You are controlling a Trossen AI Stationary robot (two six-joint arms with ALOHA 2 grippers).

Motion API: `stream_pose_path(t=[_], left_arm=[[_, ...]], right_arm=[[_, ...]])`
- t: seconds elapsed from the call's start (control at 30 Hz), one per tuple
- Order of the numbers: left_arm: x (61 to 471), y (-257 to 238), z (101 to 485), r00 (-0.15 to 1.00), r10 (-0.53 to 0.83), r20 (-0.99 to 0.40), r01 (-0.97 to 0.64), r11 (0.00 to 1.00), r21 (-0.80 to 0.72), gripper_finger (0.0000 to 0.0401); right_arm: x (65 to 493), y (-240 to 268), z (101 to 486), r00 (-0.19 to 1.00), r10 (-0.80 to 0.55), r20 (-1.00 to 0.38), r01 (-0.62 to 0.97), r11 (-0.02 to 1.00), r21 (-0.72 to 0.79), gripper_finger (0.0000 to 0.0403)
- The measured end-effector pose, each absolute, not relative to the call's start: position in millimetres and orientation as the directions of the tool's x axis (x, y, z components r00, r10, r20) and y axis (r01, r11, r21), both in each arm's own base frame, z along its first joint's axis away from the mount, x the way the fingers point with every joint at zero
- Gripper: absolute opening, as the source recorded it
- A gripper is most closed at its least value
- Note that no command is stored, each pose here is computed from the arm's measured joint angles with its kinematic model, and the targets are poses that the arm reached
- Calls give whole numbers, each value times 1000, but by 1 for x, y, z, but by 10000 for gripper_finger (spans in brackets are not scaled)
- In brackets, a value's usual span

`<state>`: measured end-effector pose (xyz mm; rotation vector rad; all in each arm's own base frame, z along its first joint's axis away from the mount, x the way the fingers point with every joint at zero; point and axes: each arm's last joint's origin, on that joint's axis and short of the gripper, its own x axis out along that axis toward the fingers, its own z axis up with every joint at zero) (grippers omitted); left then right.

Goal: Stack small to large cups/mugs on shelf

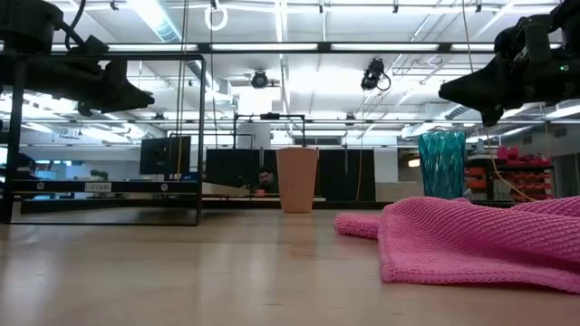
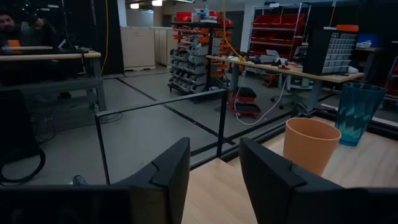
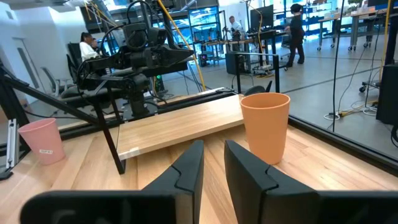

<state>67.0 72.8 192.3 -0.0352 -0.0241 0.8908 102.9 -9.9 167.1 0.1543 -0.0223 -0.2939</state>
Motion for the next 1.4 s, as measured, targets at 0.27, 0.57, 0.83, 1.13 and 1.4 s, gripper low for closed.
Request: stream_pose_path(t=[0.27,0.57,0.83,1.13,1.4], left_arm=[[67,73,192,629,778,6,-777,628,-41,143],[67,73,192,628,778,7,-778,628,-14,144],[67,73,192,629,778,7,-778,629,-21,150],[67,73,192,629,777,7,-730,594,-336,143],[67,73,195,626,779,40,-516,451,-728,153]], right_arm=[[103,-10,167,957,-291,0,287,945,155,73],[103,-10,167,957,-291,0,287,945,154,73],[103,-10,167,957,-290,0,289,954,80,73],[103,-10,167,957,-291,-1,290,956,49,73],[103,-10,167,957,-291,0,290,956,49,73]])
